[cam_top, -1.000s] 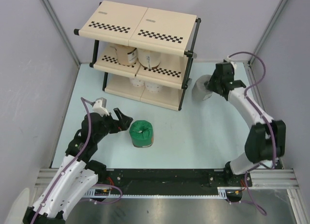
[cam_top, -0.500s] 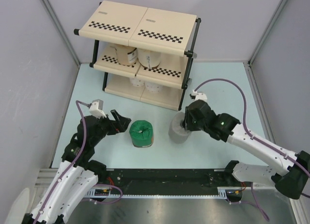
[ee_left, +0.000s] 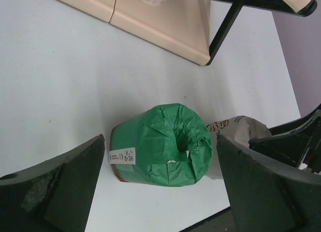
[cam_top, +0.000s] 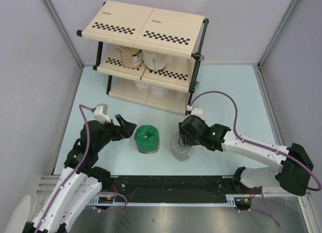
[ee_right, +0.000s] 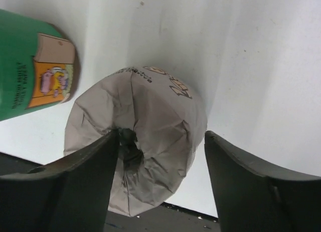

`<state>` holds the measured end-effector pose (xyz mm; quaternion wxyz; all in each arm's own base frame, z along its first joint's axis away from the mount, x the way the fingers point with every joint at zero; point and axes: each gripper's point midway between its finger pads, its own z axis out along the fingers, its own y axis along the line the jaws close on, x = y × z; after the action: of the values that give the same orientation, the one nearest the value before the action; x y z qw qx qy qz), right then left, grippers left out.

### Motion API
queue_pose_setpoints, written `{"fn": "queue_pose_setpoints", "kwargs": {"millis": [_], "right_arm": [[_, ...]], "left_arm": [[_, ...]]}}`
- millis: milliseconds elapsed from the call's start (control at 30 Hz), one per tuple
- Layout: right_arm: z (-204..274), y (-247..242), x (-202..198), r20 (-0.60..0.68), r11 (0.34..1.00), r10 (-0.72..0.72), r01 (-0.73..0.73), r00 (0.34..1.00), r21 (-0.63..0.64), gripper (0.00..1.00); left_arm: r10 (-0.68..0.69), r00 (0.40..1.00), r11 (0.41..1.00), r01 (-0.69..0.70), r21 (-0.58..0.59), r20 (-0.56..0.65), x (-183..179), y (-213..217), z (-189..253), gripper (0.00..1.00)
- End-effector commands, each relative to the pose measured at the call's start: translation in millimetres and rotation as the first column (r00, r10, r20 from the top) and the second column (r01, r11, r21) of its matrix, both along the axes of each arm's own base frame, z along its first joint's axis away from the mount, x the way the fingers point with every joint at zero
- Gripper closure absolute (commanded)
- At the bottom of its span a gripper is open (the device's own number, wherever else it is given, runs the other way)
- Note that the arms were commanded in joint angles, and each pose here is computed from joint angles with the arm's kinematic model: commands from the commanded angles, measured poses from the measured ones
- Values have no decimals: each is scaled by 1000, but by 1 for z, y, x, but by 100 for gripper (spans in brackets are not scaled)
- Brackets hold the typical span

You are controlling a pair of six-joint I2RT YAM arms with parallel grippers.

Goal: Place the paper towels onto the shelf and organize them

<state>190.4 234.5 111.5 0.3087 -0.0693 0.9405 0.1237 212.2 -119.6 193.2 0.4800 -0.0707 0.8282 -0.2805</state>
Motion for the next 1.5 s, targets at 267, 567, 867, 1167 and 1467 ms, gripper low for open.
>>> {"fn": "queue_pose_setpoints", "kwargs": {"millis": [267,567,867,1167,1467], "right_arm": [[126,-42,17,277,931,-214,109,937,349,22],[114,-72,13,274,941,-259,179,926,287,21],[104,-74,14,266,943,-267,194,926,271,21],[94,-76,17,255,942,-275,207,927,263,20],[83,-75,17,232,941,-274,211,933,263,20]], "left_arm": [[-41,981,998,33,-45,-191,-8,-15,-58,5],[-22,976,998,7,-68,-216,-1,-18,-76,5],[-48,978,998,38,-51,-205,5,-22,-71,6],[-49,977,999,47,-15,-210,7,-22,-70,9],[-94,974,995,99,13,-206,8,-38,-68,11]]}}
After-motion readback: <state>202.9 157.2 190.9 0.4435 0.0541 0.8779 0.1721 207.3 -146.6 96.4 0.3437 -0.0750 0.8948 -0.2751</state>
